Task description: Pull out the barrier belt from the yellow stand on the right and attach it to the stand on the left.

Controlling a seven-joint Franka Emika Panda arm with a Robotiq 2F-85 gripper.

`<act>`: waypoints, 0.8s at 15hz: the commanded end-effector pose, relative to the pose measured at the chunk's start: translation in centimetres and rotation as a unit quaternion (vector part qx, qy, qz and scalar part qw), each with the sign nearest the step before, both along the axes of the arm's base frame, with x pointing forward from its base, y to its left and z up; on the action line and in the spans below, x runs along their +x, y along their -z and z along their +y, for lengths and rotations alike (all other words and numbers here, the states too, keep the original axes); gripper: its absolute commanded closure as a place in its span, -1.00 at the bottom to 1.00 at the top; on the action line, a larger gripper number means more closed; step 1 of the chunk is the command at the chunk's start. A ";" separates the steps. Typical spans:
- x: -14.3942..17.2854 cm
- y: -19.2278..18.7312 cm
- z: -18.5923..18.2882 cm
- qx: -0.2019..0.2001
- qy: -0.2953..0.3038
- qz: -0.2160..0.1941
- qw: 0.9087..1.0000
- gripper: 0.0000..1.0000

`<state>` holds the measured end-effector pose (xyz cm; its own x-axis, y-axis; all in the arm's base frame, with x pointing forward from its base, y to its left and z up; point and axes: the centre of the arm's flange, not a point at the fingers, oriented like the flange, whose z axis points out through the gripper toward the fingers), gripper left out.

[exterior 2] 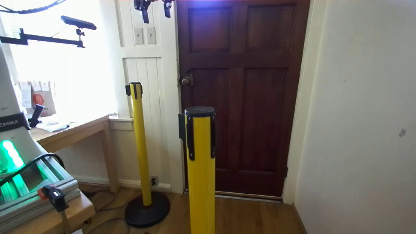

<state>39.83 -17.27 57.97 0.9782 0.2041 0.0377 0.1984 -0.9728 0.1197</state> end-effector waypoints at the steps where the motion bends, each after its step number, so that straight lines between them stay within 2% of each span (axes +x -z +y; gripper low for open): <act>1: 1.4 -1.1 -1.0 0.007 -0.092 0.039 0.995 -1.00; 4: 1.9 -1.3 -1.0 0.009 -0.167 0.066 0.984 -1.00; 5: 0.9 -0.3 -0.4 0.006 -0.125 0.044 0.991 -1.00; 7: 1.3 -0.5 -0.4 0.007 -0.150 0.053 0.987 -1.00; 11: 1.5 -0.4 -0.5 0.007 -0.158 0.056 0.986 -1.00; 12: 1.7 -0.6 -0.7 -0.019 -0.192 0.067 0.979 -1.00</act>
<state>41.30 -17.73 58.41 0.8637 0.5002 -0.0617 0.5036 -0.8613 0.0675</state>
